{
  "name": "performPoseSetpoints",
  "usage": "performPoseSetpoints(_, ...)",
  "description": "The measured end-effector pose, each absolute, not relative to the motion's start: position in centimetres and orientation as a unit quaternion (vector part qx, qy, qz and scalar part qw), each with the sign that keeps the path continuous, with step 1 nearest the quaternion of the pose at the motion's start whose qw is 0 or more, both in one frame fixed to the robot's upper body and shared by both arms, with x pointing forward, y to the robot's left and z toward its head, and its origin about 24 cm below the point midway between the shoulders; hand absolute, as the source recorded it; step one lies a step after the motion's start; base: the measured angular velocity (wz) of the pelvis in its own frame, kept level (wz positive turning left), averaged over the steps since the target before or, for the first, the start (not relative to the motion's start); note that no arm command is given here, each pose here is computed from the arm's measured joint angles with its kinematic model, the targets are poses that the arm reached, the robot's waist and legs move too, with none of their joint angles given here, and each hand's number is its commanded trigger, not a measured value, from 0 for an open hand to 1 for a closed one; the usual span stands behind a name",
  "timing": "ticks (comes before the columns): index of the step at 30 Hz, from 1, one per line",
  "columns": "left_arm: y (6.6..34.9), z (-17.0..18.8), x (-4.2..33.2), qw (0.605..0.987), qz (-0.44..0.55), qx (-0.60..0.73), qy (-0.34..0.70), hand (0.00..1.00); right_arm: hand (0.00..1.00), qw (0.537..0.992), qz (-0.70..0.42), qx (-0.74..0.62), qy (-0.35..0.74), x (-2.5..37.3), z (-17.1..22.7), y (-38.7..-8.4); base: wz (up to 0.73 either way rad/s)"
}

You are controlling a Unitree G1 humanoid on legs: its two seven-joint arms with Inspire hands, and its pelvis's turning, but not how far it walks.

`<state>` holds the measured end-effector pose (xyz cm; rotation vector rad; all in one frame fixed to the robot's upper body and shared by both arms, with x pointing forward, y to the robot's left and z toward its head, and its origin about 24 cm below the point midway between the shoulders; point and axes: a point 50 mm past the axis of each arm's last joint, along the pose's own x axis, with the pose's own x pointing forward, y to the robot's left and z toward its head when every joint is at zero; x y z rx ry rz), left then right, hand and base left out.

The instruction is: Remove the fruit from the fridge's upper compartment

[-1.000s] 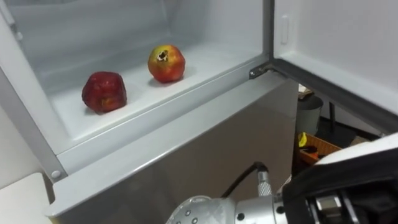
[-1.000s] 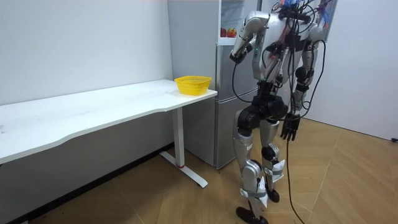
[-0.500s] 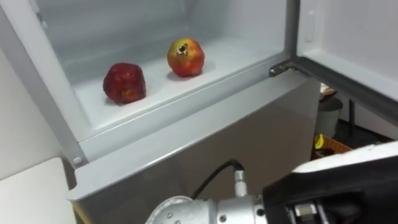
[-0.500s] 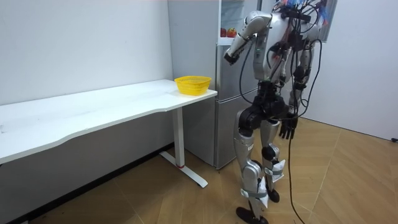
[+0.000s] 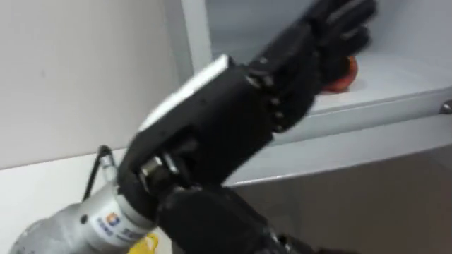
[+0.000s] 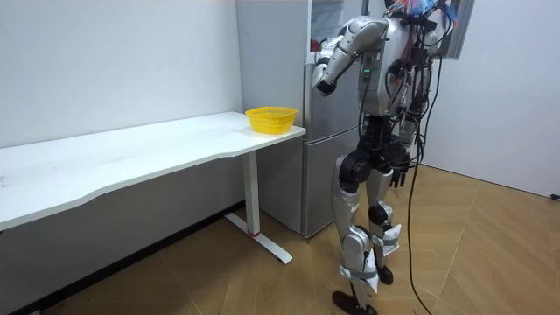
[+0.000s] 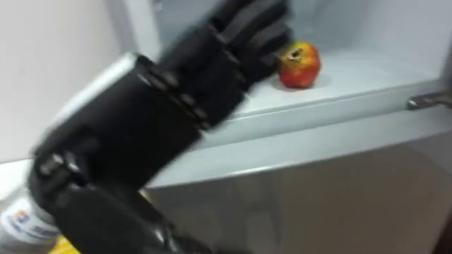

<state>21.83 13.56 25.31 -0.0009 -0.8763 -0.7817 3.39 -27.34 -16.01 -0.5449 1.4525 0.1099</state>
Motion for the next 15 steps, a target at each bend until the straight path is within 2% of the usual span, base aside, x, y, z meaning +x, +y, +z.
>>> performPoseSetpoints(3,16.2,25.7,21.7,0.859,-0.275,0.014,-0.432,0.00,0.00,0.705,0.042,-0.246,0.664,2.2,-16.1,-27.3,0.10)
performPoseSetpoints(8,21.0,26.6,20.2,0.870,-0.112,0.022,-0.480,0.00,0.00,0.698,0.021,-0.231,0.678,0.0,-16.0,-27.6,0.01)
performPoseSetpoints(11,23.8,26.9,18.9,0.864,0.005,0.031,-0.503,0.00,0.00,0.692,0.007,-0.225,0.686,-1.2,-15.9,-27.9,0.10)
performPoseSetpoints(15,26.8,26.8,16.7,0.837,0.134,0.029,-0.530,0.00,0.00,0.686,-0.005,-0.215,0.696,-2.5,-15.8,-28.0,0.07)
